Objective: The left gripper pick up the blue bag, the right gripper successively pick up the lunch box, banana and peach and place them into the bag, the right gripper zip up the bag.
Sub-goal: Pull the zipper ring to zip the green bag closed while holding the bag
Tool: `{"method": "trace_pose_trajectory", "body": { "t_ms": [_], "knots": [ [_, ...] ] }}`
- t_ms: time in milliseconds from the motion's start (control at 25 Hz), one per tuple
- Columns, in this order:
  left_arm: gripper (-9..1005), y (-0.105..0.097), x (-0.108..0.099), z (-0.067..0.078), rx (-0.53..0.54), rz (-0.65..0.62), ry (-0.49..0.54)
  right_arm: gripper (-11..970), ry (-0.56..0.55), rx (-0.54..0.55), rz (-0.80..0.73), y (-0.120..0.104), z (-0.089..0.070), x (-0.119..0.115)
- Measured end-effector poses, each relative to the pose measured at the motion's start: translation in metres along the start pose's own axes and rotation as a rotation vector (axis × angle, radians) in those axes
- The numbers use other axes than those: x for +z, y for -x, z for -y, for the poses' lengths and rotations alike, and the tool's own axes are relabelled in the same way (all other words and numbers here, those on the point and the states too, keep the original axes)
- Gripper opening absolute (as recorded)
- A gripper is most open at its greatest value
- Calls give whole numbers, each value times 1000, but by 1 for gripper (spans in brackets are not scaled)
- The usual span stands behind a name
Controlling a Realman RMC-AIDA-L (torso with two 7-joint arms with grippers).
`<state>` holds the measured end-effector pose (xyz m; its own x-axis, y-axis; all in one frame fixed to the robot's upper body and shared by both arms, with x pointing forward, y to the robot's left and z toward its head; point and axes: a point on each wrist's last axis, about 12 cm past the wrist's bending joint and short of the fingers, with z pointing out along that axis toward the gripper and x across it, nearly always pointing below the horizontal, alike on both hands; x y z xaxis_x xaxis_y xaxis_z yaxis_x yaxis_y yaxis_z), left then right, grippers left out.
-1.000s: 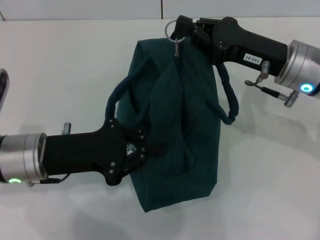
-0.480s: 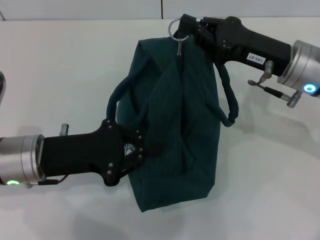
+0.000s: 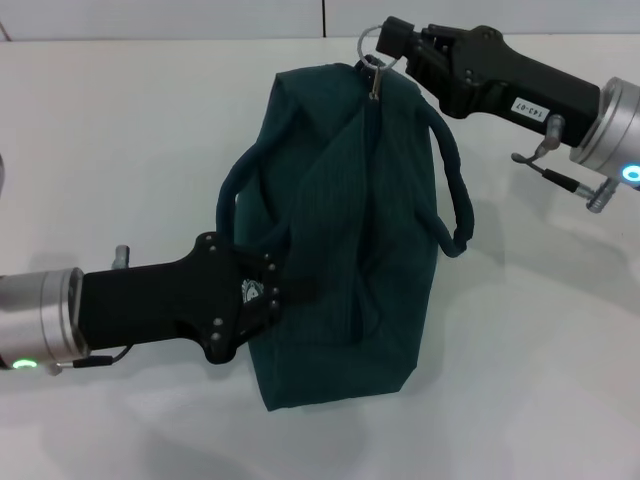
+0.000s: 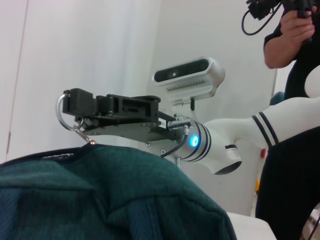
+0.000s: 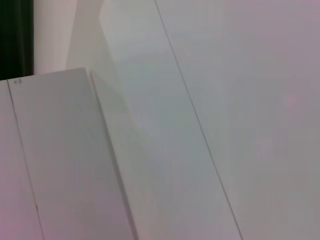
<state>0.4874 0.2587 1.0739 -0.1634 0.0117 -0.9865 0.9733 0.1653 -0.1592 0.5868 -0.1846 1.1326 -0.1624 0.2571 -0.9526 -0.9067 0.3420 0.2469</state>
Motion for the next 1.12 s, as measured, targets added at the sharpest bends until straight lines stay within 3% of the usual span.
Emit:
{"method": "trace_pose_trajectory", "body": {
  "t_ms": [840,1120],
  "knots": [
    [82,1,3,1,32,-28,-51,15,-113,-20,-25,2,16,3],
    [92,1,-6,-3,10,1,29,15,-148,-33,-23,3,20,1]
  ]
}}
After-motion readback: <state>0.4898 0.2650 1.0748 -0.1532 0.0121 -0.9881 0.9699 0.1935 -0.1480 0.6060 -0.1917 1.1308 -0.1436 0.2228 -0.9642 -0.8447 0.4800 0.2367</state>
